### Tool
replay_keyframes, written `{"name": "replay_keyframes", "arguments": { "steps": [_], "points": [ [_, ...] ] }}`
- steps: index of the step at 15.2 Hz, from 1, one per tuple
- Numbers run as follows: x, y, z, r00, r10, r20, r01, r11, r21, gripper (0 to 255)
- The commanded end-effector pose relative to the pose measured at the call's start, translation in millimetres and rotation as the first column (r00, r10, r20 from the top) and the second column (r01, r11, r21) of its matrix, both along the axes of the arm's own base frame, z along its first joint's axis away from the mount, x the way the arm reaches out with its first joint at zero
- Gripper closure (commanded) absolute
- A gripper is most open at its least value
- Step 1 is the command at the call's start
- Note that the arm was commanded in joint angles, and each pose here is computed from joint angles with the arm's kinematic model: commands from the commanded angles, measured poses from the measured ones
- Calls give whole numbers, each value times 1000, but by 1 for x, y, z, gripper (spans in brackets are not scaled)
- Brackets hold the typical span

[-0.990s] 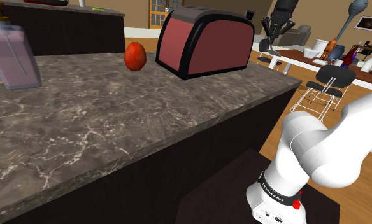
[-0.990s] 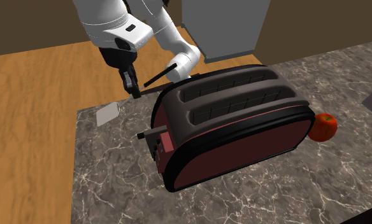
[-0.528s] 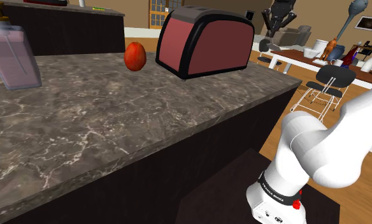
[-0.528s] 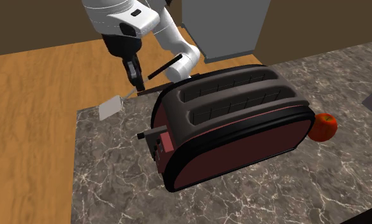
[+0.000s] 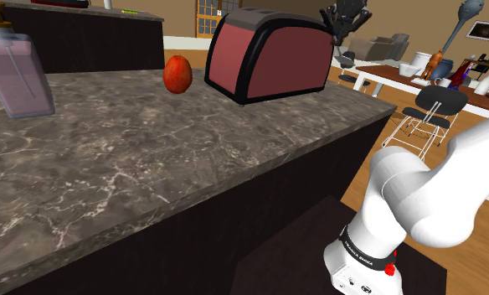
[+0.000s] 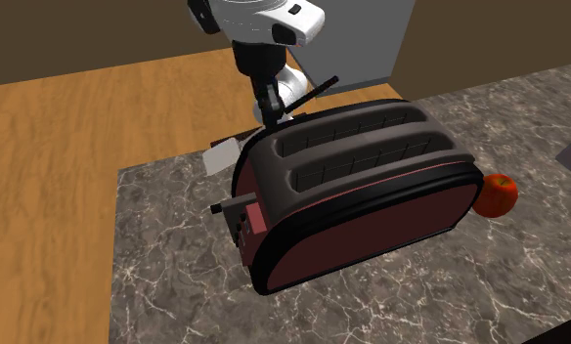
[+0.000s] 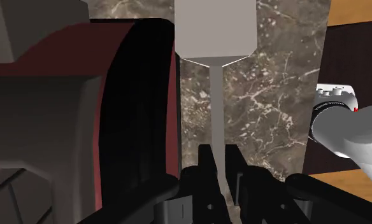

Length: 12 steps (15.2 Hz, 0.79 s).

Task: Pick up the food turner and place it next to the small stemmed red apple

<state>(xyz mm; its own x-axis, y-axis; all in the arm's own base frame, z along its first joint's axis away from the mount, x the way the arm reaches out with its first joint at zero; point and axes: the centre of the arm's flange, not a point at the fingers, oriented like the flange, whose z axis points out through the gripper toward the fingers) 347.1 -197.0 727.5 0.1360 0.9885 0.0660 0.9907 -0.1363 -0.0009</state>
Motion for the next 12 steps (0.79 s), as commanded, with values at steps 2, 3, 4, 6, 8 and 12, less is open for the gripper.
{"name": "replay_keyframes", "arguments": {
  "steps": [2, 3, 4, 6, 8, 12],
  "points": [
    [15, 38, -2, 1000, -2, 0, 2, 1000, 0, 255],
    [19, 50, -2, 1000, -2, 0, 2, 1000, 0, 255],
    [23, 63, -2, 1000, -2, 0, 2, 1000, 0, 255],
    [31, 88, -2, 1000, -2, 0, 2, 1000, 0, 255],
    [39, 113, -2, 1000, -2, 0, 2, 1000, 0, 255],
    [55, 164, -2, 1000, -2, 0, 2, 1000, 0, 255]
  ]
}}
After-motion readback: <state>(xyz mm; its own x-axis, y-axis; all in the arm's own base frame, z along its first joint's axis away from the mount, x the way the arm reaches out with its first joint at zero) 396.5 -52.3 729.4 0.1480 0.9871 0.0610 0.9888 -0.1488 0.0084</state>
